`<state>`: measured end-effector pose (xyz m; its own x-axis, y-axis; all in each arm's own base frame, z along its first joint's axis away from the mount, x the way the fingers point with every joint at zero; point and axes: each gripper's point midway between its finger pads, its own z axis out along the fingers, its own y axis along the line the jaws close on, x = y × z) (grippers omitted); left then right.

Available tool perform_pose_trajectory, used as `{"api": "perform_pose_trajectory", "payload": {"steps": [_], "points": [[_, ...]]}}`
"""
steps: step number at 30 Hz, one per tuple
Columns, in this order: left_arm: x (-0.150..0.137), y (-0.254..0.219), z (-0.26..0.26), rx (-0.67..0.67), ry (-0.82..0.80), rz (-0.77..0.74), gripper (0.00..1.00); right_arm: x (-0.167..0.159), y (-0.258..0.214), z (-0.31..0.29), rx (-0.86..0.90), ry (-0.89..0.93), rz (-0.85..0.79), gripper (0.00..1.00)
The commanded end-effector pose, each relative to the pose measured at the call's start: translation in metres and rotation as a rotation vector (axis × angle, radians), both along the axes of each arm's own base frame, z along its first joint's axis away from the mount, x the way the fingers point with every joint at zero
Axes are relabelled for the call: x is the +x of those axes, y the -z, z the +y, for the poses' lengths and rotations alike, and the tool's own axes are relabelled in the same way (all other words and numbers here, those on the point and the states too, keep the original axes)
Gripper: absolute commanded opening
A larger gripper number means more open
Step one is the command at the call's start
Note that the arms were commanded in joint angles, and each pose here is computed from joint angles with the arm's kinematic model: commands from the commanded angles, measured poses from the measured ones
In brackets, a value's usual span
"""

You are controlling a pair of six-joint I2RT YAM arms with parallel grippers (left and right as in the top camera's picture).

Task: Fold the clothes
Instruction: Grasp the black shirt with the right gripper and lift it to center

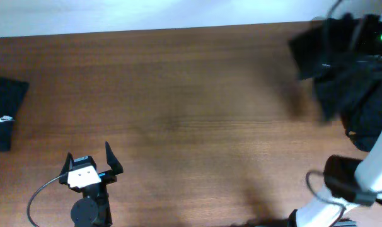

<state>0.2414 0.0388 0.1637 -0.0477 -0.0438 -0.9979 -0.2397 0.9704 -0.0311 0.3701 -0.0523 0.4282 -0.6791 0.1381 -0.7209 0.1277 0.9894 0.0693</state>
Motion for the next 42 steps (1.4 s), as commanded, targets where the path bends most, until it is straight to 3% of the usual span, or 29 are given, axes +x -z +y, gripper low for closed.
{"api": "perform_pose_trajectory", "payload": {"steps": [1,5,8,19,31,42], "points": [[0.0,0.001,0.0,-0.005,-0.005,-0.005,0.99,-0.013,-0.024,0.062,-0.004,-0.234,-0.081,0.04],[0.0,0.001,0.0,-0.005,-0.005,-0.005,0.99,-0.02,-0.028,0.131,0.006,-0.498,-0.111,0.04],[0.0,0.001,0.0,-0.005,-0.005,-0.005,0.99,-0.023,-0.025,0.163,0.01,-0.594,-0.104,0.04],[0.0,0.001,0.0,-0.005,-0.005,-0.005,0.99,-0.04,-0.018,0.223,0.032,-0.754,-0.08,0.04],[0.0,0.001,0.0,-0.005,-0.005,-0.005,0.99,-0.04,-0.018,0.225,0.085,-0.703,-0.063,0.04],[0.001,-0.002,-0.002,-0.007,0.009,-0.02,0.99,-0.018,-0.03,0.217,0.274,-0.421,-0.082,0.04]]}}
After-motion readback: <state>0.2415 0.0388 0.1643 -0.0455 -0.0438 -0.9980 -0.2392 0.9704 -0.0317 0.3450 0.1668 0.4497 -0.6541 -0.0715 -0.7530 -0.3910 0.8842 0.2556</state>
